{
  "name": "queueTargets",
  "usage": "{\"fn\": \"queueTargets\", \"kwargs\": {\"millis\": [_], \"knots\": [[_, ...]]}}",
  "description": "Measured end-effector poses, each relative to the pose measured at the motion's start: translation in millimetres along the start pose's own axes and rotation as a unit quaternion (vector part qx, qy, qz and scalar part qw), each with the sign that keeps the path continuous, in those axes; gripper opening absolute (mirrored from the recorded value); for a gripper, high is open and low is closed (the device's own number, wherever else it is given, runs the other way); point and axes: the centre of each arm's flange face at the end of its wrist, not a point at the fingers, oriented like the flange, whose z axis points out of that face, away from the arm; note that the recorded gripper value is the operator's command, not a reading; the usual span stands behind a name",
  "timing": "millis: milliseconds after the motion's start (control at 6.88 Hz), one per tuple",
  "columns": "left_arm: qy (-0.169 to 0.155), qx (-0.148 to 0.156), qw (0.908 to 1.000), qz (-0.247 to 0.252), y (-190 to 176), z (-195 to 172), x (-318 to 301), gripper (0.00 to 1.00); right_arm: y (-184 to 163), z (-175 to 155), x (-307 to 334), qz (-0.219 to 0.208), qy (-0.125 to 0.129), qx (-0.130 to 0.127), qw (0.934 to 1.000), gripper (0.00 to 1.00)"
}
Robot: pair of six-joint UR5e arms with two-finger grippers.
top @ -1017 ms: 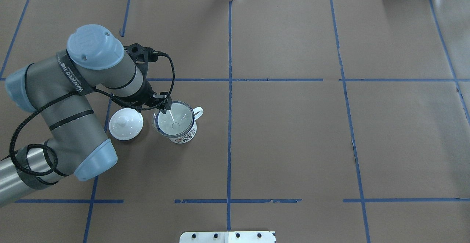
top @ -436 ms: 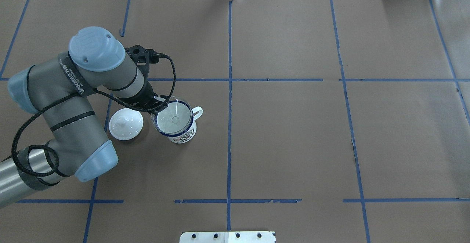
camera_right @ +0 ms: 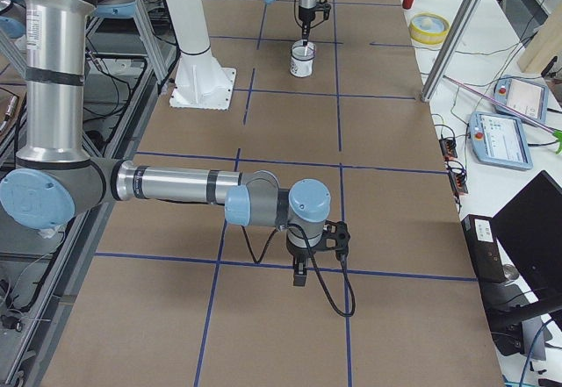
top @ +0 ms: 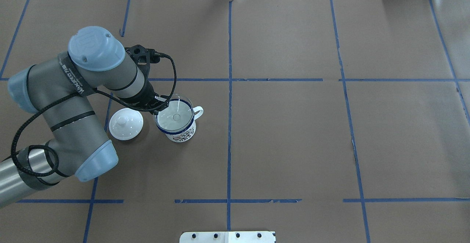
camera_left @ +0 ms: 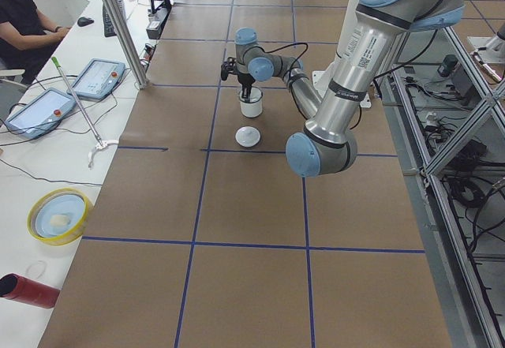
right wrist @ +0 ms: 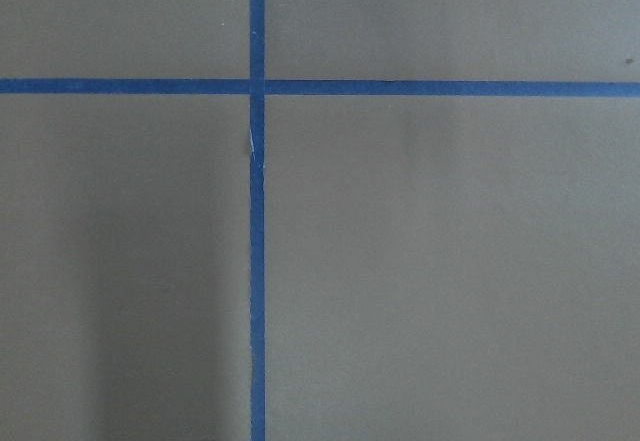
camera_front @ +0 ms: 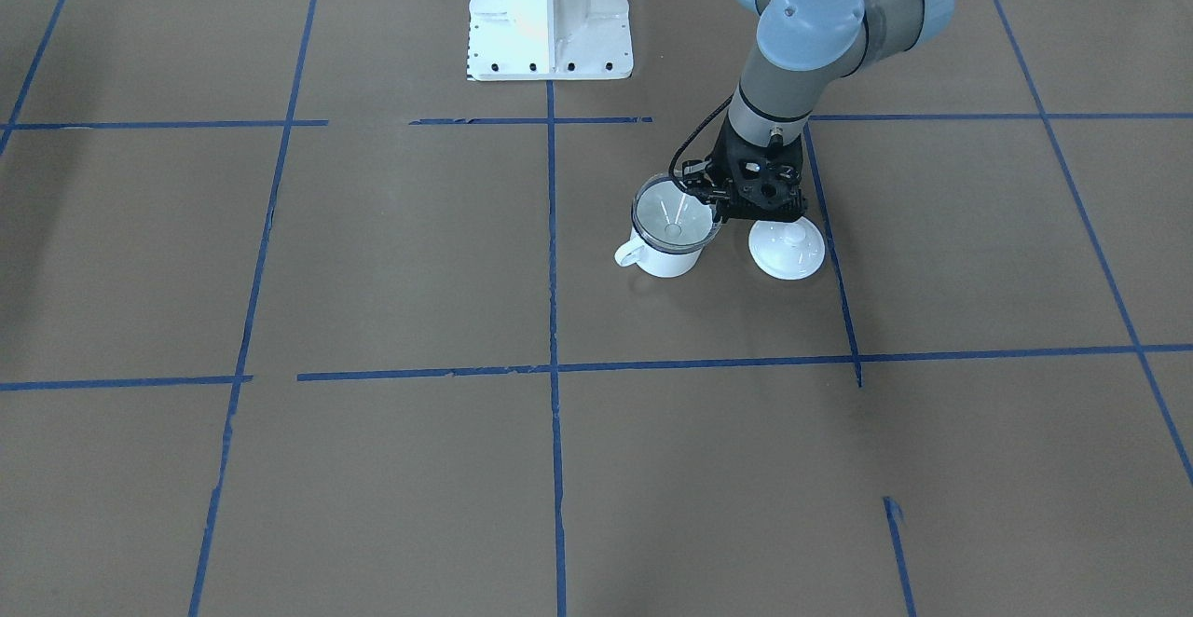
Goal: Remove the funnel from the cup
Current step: 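Lift the glass funnel out of the mug with the left gripper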
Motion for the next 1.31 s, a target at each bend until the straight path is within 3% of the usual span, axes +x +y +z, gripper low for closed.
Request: {"fn": "queueTargets", "kwargs": {"millis": [726, 1017, 1308], "knots": [[0.014, 0.011, 0.9998, 0.006, 7, -31, 1, 0.0, 1, 1, 0, 0.001, 0.0, -0.001, 1.0, 1.0], [0.01, 0.021, 0.9997, 0.009, 0, -81, -14, 0.0, 0, 0, 0, 0.0, 0.0, 0.0, 1.0, 1.0], [0.025, 0.049, 0.9985, -0.006, -24, -140, -41, 0.0, 0, 0, 0, 0.0, 0.0, 0.0, 1.0, 1.0]]}}
